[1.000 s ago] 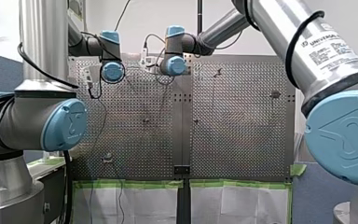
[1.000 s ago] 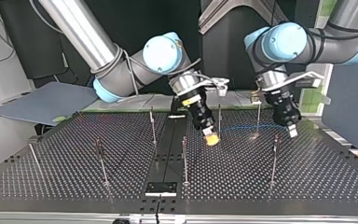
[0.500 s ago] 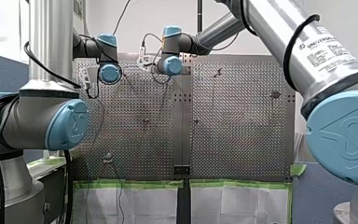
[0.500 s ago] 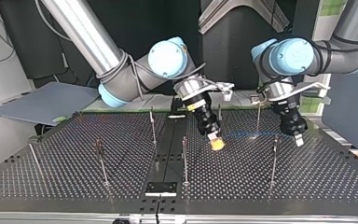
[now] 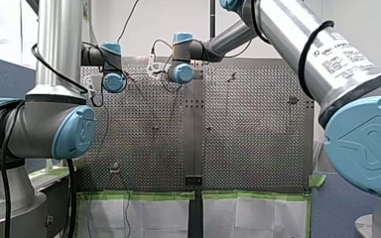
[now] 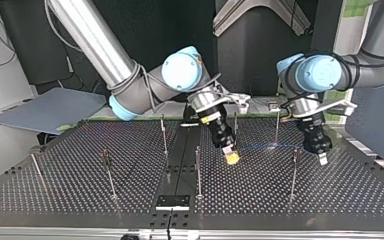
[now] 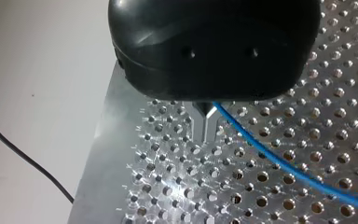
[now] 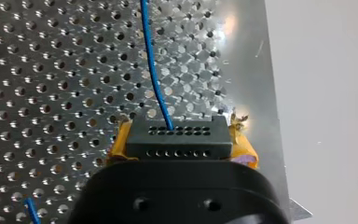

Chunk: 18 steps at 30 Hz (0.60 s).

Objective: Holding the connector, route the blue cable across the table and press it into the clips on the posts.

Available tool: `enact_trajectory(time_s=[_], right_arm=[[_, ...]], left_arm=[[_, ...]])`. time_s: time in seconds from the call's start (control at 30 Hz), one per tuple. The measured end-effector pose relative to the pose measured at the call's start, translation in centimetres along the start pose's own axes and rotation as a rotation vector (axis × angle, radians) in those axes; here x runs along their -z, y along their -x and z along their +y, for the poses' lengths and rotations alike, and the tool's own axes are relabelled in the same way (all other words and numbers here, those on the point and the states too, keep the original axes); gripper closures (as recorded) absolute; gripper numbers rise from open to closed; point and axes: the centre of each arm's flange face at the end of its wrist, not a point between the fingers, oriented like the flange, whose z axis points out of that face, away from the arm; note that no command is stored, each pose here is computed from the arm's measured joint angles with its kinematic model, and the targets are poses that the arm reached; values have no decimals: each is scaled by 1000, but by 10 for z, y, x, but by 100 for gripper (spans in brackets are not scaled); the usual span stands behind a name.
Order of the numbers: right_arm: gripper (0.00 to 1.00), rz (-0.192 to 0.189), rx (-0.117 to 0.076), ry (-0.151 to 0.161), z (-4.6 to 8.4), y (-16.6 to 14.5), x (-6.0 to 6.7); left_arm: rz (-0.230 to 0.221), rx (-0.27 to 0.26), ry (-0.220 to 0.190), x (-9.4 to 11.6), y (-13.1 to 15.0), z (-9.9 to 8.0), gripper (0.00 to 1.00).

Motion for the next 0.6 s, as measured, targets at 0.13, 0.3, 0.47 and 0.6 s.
enact_trajectory(time_s=[0.13,0.3,0.47,0.6], right_arm=[[100,11,0,5,4,-7,-4],[100,19,1,14,11,-13,-7],[100,19,3,23,18,-16,-9],[100,26,5,32,25,-22,-12]], left_arm=[[-23,18,-3,-11,4,6,100],[-23,19,-6,-26,1,21,100],[10,17,-36,-35,-19,25,100],[16,39,-70,-38,-26,21,100]])
